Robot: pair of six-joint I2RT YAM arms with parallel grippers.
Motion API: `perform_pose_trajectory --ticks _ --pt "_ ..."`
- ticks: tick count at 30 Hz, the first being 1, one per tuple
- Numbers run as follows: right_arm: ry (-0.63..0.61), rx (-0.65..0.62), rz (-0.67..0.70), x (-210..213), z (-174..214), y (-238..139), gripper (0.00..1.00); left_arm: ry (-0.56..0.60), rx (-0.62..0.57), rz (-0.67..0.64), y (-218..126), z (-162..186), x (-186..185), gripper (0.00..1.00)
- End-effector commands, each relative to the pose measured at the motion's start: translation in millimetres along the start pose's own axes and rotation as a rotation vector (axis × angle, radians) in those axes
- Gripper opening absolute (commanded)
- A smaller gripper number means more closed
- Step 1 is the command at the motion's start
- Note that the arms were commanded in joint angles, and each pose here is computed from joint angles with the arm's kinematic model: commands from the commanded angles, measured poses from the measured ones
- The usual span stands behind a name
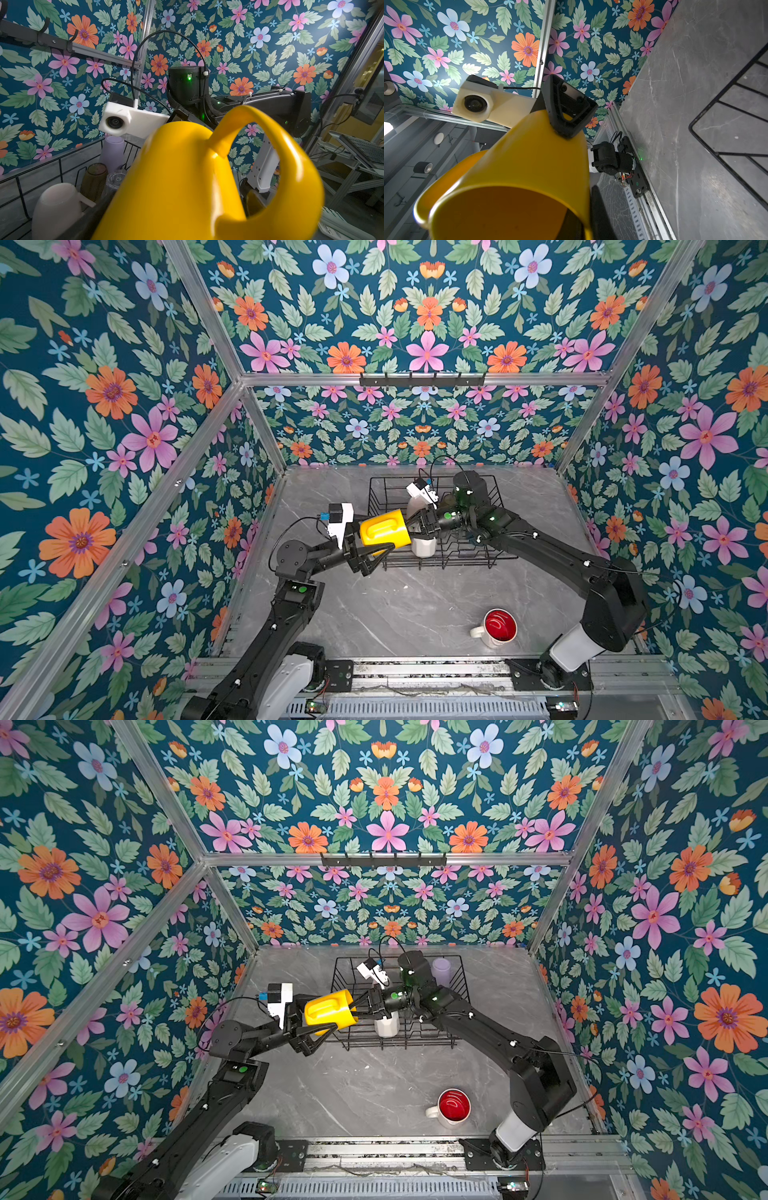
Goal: Load the cups into the dish rack
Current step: 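Grasp the yellow mug with the left gripper beside the right gripper, then open the right gripper and withdraw while the left carries the mug over the rack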
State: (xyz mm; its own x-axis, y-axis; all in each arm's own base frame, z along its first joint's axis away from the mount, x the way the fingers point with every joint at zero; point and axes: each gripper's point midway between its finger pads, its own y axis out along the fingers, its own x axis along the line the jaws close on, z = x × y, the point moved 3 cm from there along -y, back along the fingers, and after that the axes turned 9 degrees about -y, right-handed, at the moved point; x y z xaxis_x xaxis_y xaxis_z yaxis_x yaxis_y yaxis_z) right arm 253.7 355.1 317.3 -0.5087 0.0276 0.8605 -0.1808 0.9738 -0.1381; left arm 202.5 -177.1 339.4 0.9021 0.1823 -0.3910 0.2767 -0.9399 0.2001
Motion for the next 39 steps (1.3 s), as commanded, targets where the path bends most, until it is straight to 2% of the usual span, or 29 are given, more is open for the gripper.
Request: perform_pose_trajectory --ticks 1,5,12,17,20,23,29,31,33,36,39 --pt "-0.060 -0.003 -0.056 15 -6 3 0.00 0.023 0.004 0.026 0 -2 -5 0.94" --pt "-0.048 0.012 -0.066 13 -4 7 0.00 0.024 0.000 0.022 0 -3 -5 0.88" --pt "-0.049 0.009 -0.065 13 -5 8 0.00 0.023 0.001 0.023 2 -5 -5 0.64" --pt "-0.046 0.008 -0.063 12 -6 8 0.00 0.028 -0.007 0.015 1 -7 -6 0.31" --pt "-0.046 0.006 -0.062 12 -7 9 0.10 0.030 -0.016 -0.006 0 -10 -5 0.12" --pt "-0.055 0.003 -0.055 13 -8 8 0.21 0.037 -0.009 -0.025 0 -11 -5 0.00" --pt "-0.056 -0.061 0.018 4 -14 -12 0.48 0.048 -0.032 -0.085 0 -25 -4 0.00" --pt "-0.043 -0.098 0.065 -7 -15 -25 0.57 0.042 -0.025 -0.150 0 -28 3 0.00" --pt "-0.027 -0.144 0.132 -19 -16 -41 0.61 0.031 -0.026 -0.239 -1 -33 14 0.00" --pt "-0.048 -0.214 0.283 -31 -16 -68 0.65 -0.002 -0.012 -0.369 -3 -40 30 0.00" --pt "-0.122 -0.270 0.520 -40 -13 -94 0.74 -0.035 0.032 -0.492 -5 -42 49 0.00"
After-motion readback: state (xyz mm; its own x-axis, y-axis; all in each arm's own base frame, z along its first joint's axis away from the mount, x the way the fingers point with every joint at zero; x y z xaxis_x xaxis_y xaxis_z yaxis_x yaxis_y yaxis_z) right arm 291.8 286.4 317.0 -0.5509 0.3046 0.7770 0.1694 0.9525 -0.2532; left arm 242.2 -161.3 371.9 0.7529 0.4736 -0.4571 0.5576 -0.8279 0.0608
